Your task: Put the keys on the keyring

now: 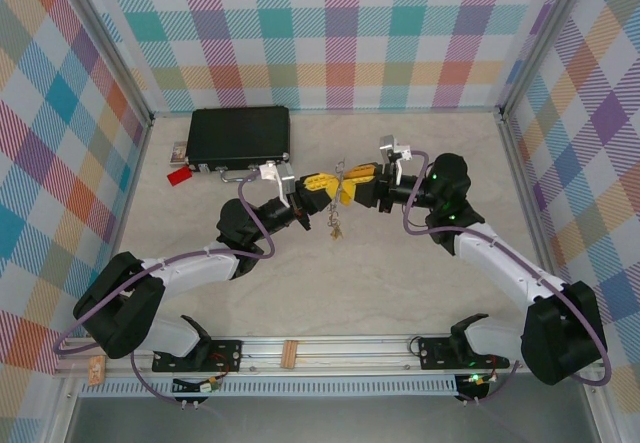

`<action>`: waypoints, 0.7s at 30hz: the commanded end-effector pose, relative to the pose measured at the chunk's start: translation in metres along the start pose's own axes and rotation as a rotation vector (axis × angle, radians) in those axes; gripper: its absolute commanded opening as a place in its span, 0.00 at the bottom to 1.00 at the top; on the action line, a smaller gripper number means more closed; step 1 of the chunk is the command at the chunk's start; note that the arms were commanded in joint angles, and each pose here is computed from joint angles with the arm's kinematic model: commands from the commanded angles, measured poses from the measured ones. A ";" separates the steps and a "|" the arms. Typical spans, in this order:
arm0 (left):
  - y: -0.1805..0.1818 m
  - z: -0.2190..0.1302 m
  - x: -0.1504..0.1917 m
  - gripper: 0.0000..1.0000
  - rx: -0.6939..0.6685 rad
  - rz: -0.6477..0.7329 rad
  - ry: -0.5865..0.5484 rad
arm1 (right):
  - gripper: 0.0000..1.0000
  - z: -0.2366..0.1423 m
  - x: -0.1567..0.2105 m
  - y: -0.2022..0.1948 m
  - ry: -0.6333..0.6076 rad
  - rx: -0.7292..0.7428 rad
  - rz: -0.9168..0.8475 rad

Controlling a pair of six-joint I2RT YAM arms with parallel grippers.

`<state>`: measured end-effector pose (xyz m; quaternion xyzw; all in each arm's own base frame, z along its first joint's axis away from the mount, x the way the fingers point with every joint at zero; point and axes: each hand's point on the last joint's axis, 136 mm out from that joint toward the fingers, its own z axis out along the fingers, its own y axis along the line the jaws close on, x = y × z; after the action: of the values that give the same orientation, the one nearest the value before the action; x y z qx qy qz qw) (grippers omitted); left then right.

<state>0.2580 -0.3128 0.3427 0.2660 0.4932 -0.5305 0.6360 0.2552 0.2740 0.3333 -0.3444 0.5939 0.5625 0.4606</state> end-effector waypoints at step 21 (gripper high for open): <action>0.007 -0.011 -0.023 0.18 0.007 0.044 -0.055 | 0.00 -0.007 0.003 0.005 0.137 0.062 -0.098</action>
<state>0.2680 -0.3054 0.3449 0.2591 0.4931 -0.5274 0.6416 0.2516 0.2719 0.3268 -0.3720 0.6185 0.5305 0.4446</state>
